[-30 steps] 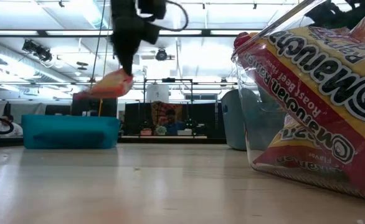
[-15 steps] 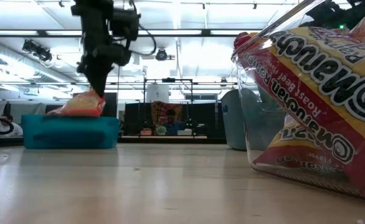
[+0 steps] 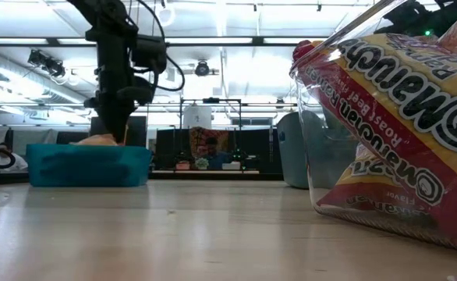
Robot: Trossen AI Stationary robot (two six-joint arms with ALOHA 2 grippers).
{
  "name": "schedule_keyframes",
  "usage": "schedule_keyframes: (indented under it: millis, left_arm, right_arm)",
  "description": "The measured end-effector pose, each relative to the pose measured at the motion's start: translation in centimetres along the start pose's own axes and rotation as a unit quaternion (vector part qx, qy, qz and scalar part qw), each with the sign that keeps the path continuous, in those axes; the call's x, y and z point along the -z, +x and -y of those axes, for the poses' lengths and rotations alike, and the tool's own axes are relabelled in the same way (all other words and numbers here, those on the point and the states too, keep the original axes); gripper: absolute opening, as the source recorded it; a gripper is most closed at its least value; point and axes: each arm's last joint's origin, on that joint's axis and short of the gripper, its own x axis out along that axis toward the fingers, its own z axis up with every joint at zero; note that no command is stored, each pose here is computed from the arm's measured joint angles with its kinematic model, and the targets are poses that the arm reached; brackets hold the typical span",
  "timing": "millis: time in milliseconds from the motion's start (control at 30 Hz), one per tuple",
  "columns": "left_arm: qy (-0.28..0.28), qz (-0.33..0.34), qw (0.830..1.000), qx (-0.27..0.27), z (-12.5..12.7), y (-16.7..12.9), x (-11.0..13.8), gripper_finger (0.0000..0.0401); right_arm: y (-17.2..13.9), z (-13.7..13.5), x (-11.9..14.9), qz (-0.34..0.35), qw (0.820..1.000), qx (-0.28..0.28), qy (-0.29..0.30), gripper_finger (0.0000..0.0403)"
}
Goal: Sort Maruchan noodles
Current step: Put the orange noodle pack into the blue bin, then return to Home Position
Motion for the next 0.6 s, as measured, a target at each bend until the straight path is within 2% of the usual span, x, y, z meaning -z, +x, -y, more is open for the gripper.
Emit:
schedule_keyframes:
  millis: [200, 300, 500, 600]
  left_arm:
    - [0.017, 0.008, 1.000, 0.015, 0.3, -2.0, -0.9, 0.0107]
    - [0.053, -0.004, 0.998, 0.037, 0.6, -2.6, -0.8, 0.0127]
    - [0.135, 0.000, 0.989, 0.054, 1.4, -3.4, 0.4, 0.0126]
    - [0.145, 0.035, 0.984, 0.099, 1.3, -4.1, 1.2, 0.0117]
  right_arm:
    - [0.0, 0.0, 0.0, 0.000, 1.000, 0.000, 0.000, 0.0101]
    - [0.0, 0.0, 0.0, 0.000, 1.000, 0.000, 0.000, 0.0101]
    - [0.0, 0.0, 0.1, -0.006, 1.000, 0.008, -0.005, 0.0101]
    - [-0.1, 0.2, 0.5, -0.023, 0.999, 0.035, -0.007, 0.0101]
